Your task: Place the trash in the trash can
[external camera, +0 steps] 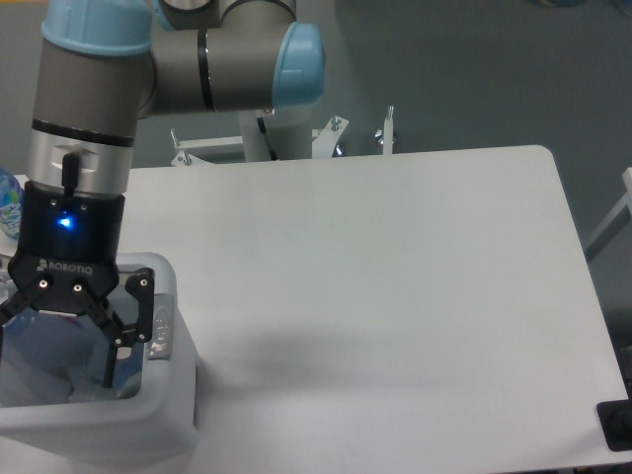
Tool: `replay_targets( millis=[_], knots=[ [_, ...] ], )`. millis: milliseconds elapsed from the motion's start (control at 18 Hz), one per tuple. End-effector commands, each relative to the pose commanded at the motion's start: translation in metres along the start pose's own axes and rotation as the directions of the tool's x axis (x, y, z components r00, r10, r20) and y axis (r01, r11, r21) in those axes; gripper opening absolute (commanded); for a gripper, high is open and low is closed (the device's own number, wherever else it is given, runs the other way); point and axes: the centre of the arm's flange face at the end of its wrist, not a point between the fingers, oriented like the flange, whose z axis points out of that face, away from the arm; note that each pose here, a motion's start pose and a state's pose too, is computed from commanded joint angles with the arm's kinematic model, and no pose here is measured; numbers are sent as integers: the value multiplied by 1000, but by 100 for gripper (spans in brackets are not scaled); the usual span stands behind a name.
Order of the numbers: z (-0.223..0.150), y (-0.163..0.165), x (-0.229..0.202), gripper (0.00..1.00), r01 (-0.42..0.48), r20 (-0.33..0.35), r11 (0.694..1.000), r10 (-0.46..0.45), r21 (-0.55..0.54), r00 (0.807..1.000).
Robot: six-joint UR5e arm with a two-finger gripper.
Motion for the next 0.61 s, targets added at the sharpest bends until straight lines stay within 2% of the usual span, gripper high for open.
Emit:
replay_targets(
  millis=[222, 333, 389, 500, 611],
  knots=[
    [-9, -16, -79, 100, -6, 100, 1000, 5, 14, 995],
    [-13, -18, -112, 100, -9, 194, 1000, 7, 12, 981],
    [-14, -16, -121, 100, -26, 257, 1000, 26, -2, 966],
    [-20, -7, -146, 100, -85, 374, 994, 107, -75, 921],
    [-25, 4, -163, 100, -163, 411, 972, 220, -168, 885]
  ],
)
